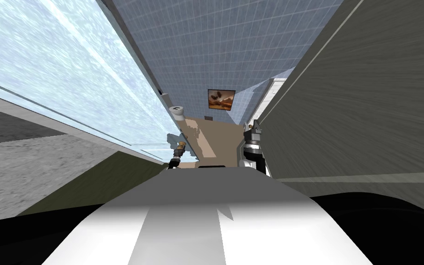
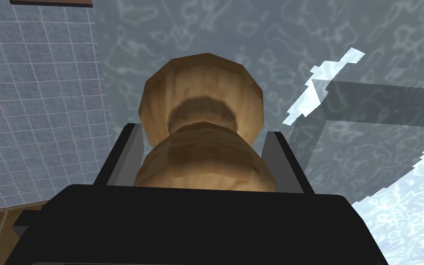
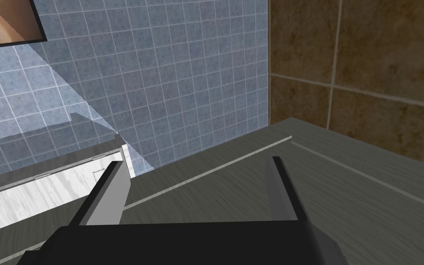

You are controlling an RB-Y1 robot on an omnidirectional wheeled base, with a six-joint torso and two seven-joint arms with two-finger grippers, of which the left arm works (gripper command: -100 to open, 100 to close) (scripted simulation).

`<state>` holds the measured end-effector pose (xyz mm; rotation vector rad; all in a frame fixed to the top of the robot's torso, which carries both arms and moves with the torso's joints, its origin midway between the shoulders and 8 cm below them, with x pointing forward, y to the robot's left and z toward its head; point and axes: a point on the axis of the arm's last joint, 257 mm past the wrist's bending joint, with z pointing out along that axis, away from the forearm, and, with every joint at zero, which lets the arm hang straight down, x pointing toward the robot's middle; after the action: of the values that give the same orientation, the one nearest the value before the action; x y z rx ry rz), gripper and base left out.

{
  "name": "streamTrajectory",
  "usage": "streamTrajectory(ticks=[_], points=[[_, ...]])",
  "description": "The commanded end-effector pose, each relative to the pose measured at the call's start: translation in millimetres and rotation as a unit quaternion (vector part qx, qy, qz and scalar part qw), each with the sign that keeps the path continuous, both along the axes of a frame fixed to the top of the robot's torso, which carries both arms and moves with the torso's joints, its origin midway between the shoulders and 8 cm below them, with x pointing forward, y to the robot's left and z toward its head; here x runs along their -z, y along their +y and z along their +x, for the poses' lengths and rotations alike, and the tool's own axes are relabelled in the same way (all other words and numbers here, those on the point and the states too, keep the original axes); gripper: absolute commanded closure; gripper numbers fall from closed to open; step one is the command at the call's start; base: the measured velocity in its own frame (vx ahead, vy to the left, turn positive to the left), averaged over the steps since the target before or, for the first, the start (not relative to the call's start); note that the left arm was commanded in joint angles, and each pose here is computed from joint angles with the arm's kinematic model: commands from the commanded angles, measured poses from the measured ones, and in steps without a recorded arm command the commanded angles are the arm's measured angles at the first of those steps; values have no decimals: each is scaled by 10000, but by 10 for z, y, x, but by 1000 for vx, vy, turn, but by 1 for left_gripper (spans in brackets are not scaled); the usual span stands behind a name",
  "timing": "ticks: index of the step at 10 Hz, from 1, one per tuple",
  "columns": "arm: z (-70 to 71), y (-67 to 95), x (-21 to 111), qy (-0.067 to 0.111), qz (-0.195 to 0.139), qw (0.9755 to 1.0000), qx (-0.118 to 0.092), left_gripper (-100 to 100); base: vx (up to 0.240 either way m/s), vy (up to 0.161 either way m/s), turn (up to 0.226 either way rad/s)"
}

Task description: Push the door open

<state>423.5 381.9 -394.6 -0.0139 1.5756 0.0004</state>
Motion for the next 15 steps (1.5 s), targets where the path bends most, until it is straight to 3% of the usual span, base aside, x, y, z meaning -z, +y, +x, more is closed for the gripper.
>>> streamTrajectory(ticks=[1,6,9,10,13,14,15], points=[[4,2,-6,-18,-185,9998,-28,100,15,4,-5],[20,8,-30,-95,-900,9958,-135,100,32,4,-4],[31,14,-49,-166,-1430,9894,-218,100,42,11,-11],[31,14,-49,-167,-1467,9888,-217,100,27,3,-4],[43,21,-69,-253,-2033,9783,-305,100,41,4,-3],[43,21,-69,-255,-2095,9770,-304,100,41,10,-9],[47,24,-76,-290,-2314,9719,-335,100,31,11,-7]])
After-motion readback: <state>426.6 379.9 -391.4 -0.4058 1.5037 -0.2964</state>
